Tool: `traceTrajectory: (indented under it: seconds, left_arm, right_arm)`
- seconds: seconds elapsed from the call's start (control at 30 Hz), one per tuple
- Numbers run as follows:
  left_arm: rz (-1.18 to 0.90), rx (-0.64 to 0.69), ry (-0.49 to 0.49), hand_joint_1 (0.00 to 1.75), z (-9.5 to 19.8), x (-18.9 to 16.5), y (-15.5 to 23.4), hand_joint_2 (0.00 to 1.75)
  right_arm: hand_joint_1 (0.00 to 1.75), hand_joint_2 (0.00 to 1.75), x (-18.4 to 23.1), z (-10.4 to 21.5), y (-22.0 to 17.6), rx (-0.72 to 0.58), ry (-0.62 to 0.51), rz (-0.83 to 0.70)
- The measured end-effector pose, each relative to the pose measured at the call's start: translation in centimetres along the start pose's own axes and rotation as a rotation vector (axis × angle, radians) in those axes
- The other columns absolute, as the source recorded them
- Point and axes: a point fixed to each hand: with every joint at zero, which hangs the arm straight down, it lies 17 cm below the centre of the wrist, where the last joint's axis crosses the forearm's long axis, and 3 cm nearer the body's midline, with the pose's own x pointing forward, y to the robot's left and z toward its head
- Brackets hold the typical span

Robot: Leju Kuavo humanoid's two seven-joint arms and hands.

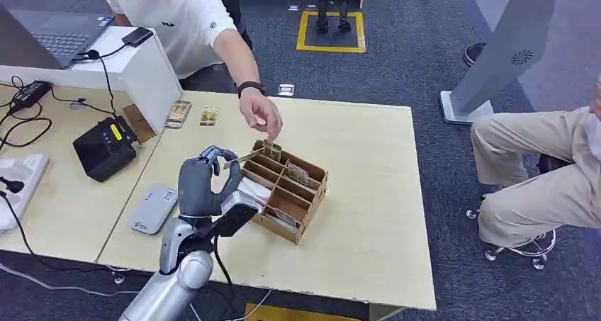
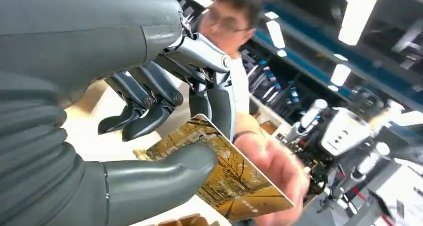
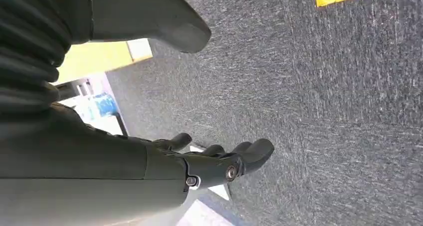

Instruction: Pass the card to the sensor for recognition and then transmit it.

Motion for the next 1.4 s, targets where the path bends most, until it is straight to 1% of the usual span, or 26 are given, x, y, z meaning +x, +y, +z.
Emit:
traceTrajectory:
  seconds: [0.27, 0.43, 0.63, 1.0, 1.03, 1.07, 1.4]
  left_arm:
    - [0.231, 0.113, 0.077, 1.75, -2.6, 0.1, 1.4, 1.75]
    - [0.305, 0.147, 0.115, 1.75, -3.7, -0.3, 1.8, 1.75]
    - [0.323, 0.154, 0.145, 1.75, -5.0, -1.3, 1.7, 1.75]
    - [0.273, 0.120, 0.177, 1.75, -8.4, -3.1, 0.8, 1.75]
    - [0.266, 0.116, 0.182, 0.96, -8.6, -3.3, 0.6, 1.75]
    - [0.261, 0.110, 0.183, 0.00, -8.8, -3.4, 0.5, 1.75]
    - [0.208, 0.095, 0.177, 0.00, -8.8, -3.9, -0.3, 1.75]
  right_arm:
    - [0.00, 1.75, 0.5, 0.2, 0.4, -0.003, -0.010, 0.003]
    - [0.00, 1.75, 0.7, 0.3, 0.8, 0.005, -0.012, 0.006]
    - [0.00, 1.75, 0.8, 0.2, 0.8, 0.002, -0.016, 0.012]
    - [0.00, 1.75, 1.3, -0.1, 0.6, 0.006, -0.032, 0.031]
    - [0.00, 1.75, 1.4, -0.1, 0.7, 0.008, -0.033, 0.034]
    - [0.00, 1.75, 1.4, -0.1, 0.6, 0.007, -0.034, 0.037]
    - [0.00, 1.75, 1.3, -0.2, 0.6, 0.008, -0.031, 0.046]
